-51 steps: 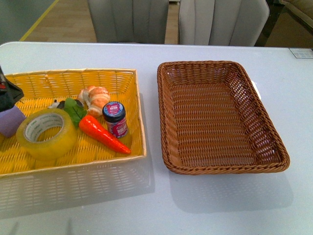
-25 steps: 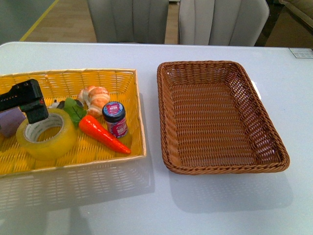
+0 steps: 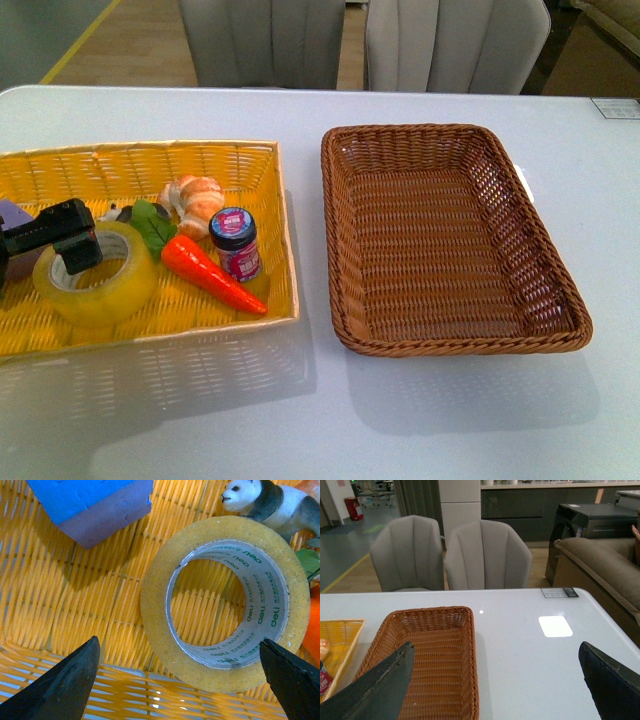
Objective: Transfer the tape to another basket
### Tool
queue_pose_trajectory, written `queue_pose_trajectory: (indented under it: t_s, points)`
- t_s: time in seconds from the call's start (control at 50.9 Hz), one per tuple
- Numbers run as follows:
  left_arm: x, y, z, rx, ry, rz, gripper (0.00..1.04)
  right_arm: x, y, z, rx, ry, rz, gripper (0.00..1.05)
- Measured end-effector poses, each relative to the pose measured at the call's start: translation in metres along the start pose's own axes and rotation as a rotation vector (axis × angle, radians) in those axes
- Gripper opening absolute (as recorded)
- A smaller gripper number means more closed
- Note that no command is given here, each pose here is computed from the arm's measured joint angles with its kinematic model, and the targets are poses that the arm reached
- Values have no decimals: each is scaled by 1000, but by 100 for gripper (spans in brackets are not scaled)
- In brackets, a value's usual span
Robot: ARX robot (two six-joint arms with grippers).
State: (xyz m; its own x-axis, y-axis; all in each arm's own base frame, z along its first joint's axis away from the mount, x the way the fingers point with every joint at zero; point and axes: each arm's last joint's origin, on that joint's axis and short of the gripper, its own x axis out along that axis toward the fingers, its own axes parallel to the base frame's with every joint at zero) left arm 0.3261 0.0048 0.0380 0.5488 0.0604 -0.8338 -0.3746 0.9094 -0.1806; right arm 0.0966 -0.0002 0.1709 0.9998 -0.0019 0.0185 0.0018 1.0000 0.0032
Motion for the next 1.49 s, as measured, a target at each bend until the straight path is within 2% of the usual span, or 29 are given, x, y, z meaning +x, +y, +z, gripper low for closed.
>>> queue_pose_trajectory:
  t_s: [0.491,0.55,0.883,1.021,1.08,1.296,1.492]
  points:
    - [28,-1,4,-3,57,37,96,0,0,0,0,0,0,96]
    - [31,-1,5,-3,59,40,90,0,0,0,0,0,0,96]
    - [36,0,4,-15,72,55,42,0,0,0,0,0,0,96]
    - [36,2,5,-35,69,61,18,0,0,0,0,0,0,96]
    - [34,3,3,-53,66,68,15,0,0,0,0,0,0,96]
    - [18,10,3,-83,47,68,15,0,0,0,0,0,0,96]
    - [-29,5,27,-83,-81,41,15,0,0,0,0,0,0,96]
